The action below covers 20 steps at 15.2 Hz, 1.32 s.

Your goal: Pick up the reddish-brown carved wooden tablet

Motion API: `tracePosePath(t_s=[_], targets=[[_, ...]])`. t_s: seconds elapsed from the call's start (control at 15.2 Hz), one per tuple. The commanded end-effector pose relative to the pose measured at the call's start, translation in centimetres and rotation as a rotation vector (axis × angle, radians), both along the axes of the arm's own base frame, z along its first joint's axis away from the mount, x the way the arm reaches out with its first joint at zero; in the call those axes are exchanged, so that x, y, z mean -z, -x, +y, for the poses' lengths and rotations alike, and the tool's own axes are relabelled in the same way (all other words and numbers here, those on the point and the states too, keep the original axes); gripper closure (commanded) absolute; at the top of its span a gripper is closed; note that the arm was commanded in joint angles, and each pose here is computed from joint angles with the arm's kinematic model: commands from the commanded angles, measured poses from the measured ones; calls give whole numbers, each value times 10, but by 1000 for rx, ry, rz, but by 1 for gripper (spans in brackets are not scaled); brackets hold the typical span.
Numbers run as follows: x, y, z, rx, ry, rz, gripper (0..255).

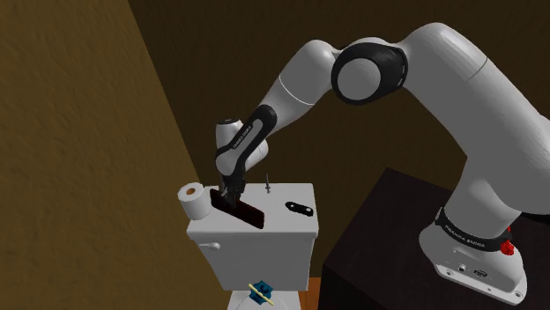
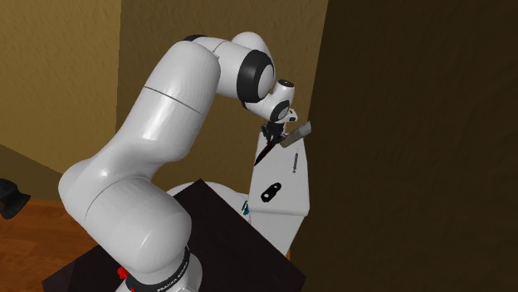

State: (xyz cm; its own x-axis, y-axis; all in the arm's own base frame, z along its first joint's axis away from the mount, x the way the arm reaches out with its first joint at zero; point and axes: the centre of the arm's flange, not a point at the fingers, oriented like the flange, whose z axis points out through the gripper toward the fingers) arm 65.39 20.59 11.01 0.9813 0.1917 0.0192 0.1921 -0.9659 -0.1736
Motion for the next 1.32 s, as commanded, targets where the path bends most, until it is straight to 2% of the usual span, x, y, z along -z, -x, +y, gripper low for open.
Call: tracePosePath(t_s=[0.0, 0.4, 1.25], targets=[[0, 0, 0, 0, 0, 0, 255], [0, 0, 0, 0, 0, 0, 255], [-68, 0, 0, 0, 0, 0, 255]])
